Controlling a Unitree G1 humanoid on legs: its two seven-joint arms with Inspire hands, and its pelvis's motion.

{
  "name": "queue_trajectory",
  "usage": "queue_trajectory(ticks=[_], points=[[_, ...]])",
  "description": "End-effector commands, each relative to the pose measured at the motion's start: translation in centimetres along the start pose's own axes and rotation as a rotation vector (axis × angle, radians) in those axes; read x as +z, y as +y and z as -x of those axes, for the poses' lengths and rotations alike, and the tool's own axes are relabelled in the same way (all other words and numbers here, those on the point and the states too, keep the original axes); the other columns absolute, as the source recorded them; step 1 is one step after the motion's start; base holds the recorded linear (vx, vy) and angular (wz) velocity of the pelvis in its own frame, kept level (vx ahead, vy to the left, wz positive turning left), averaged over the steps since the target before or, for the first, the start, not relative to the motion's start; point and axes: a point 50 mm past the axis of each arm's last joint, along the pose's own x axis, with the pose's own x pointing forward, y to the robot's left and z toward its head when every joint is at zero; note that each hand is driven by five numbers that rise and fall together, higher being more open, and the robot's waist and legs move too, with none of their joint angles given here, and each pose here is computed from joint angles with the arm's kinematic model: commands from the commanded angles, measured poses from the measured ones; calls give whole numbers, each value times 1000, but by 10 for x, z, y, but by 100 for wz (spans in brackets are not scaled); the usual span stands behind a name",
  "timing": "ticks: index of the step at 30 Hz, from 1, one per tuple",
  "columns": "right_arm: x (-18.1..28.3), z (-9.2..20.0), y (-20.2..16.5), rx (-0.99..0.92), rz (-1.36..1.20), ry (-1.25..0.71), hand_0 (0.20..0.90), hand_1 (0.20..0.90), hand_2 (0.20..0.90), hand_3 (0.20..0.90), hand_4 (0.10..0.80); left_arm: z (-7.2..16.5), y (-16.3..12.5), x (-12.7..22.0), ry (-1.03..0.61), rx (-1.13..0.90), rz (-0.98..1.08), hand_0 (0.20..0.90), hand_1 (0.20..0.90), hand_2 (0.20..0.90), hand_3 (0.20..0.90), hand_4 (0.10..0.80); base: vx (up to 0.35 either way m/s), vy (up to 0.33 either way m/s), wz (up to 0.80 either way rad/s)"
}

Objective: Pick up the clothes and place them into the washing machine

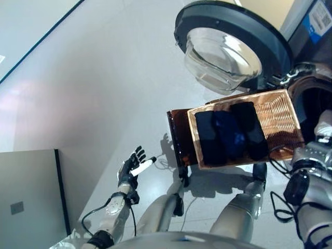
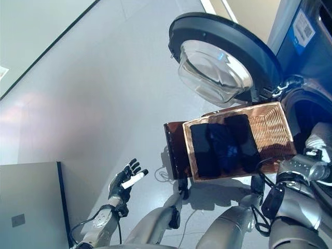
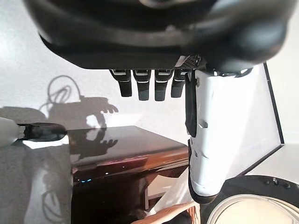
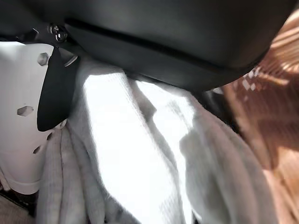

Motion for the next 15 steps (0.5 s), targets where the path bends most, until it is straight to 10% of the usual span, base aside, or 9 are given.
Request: queue_trajectory(ticks=[1,15], points=[[67,4,63,237,-34,-293,200,200,200,200,300,-6,12,32,-169,57,26,900,900,900,900,800,-54,-86,4],[60,10,70,325,105,-320,200,200,200,200,300,-4,33,42,-199,99,-10,900,900,900,900,800,-26,-47,13]])
